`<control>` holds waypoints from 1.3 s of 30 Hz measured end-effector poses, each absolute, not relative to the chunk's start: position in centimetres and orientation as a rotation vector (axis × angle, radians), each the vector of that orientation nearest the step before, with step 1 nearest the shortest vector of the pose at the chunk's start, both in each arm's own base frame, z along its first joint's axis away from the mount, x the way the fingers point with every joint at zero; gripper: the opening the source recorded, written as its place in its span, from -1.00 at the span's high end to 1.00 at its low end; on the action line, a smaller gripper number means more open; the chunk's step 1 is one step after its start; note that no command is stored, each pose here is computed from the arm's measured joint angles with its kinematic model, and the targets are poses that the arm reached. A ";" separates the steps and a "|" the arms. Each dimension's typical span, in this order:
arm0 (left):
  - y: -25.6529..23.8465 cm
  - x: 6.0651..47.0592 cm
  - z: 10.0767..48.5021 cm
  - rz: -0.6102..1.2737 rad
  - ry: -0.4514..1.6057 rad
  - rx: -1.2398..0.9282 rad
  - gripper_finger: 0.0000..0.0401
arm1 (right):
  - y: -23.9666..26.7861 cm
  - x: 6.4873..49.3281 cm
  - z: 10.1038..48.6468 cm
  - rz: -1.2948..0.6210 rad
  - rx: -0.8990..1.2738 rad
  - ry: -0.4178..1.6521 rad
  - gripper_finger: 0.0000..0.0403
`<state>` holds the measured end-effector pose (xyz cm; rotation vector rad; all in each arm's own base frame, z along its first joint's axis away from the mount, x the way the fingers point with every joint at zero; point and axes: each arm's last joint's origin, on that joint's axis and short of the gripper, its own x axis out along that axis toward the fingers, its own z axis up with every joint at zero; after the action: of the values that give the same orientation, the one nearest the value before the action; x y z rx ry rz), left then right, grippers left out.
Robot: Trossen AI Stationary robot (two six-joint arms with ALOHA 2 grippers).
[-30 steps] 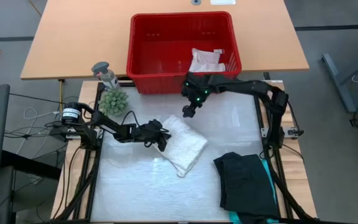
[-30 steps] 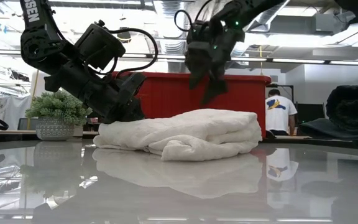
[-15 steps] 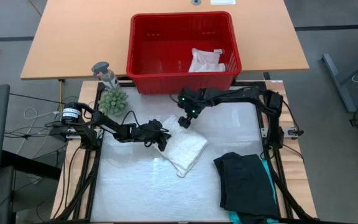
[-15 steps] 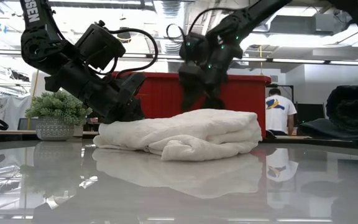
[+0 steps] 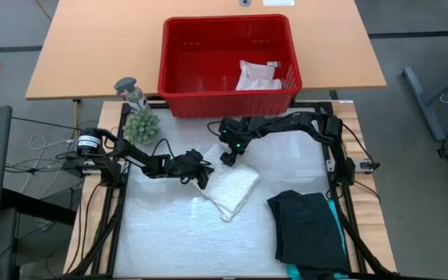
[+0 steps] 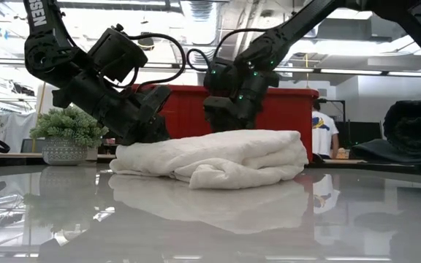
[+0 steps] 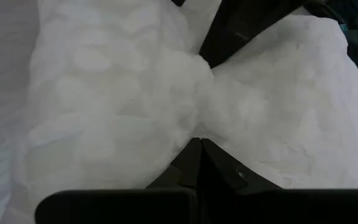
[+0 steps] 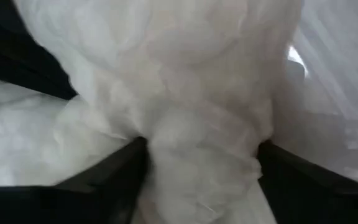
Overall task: Fold Laundry from Bin
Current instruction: Stack the white t-shirt on top of the black shorts
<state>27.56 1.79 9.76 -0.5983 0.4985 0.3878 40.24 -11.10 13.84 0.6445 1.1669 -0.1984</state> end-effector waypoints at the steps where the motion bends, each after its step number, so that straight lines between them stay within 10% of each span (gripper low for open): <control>1: 1.8 27.6 9.8 0.389 0.498 -0.593 1.00 | -11.0 40.3 13.8 -0.193 0.635 1.169 -0.56; 9: 1.9 27.9 10.6 0.327 0.436 -0.629 1.00 | -11.0 40.6 13.6 -0.179 0.643 1.144 0.69; 18: 3.5 26.9 16.2 0.141 0.337 -0.788 1.00 | -11.1 40.9 13.6 -0.203 0.677 1.103 0.69; 26: 5.4 23.1 18.0 0.403 0.472 -0.626 0.96 | -10.8 41.2 13.7 -0.204 0.662 1.089 0.69; 39: 8.3 22.9 14.6 0.171 0.671 -0.648 0.02 | -8.5 41.7 13.7 -0.164 0.618 1.102 0.69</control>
<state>22.88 8.31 14.64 -0.6483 0.6708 0.1707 41.73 -8.54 13.67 0.6184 1.1021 -0.1636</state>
